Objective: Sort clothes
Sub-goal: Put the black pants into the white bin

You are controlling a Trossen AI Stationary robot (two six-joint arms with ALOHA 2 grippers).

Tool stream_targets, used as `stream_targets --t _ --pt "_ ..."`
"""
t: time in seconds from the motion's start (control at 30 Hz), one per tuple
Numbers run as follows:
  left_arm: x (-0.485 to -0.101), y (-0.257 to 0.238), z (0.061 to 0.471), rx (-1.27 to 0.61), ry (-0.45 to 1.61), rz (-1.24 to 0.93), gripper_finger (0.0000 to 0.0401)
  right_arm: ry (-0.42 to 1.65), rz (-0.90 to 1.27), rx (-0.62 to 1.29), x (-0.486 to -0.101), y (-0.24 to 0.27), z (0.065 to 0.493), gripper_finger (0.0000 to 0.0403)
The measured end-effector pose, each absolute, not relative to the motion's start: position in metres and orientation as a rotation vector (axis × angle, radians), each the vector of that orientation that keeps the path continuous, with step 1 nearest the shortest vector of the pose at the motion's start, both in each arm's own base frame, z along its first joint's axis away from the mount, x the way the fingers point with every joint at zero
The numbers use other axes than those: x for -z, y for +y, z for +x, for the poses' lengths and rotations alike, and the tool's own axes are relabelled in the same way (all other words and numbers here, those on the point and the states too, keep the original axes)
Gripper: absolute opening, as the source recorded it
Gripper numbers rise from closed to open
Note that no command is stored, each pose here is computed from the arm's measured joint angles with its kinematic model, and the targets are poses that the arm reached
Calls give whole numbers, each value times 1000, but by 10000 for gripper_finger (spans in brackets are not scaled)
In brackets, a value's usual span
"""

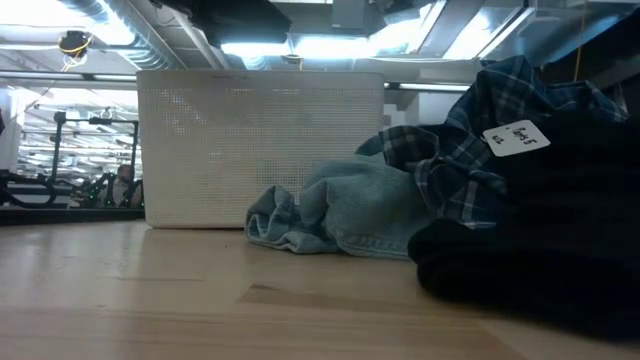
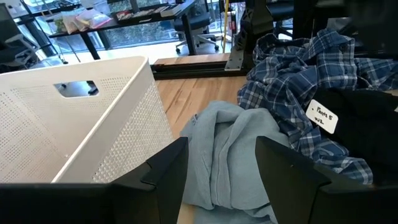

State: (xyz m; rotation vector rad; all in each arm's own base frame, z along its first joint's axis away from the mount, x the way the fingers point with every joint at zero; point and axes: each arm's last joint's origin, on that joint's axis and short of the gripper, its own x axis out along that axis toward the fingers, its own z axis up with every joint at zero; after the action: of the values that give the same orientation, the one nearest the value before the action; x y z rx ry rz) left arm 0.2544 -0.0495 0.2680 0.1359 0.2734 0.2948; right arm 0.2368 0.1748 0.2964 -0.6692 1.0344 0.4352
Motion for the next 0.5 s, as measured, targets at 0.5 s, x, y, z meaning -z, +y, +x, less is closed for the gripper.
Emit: stream_targets --t 0.5 --pt "-268 -50 254 -296 272 131 182 1291 -370 -332 -247 164 223 215"
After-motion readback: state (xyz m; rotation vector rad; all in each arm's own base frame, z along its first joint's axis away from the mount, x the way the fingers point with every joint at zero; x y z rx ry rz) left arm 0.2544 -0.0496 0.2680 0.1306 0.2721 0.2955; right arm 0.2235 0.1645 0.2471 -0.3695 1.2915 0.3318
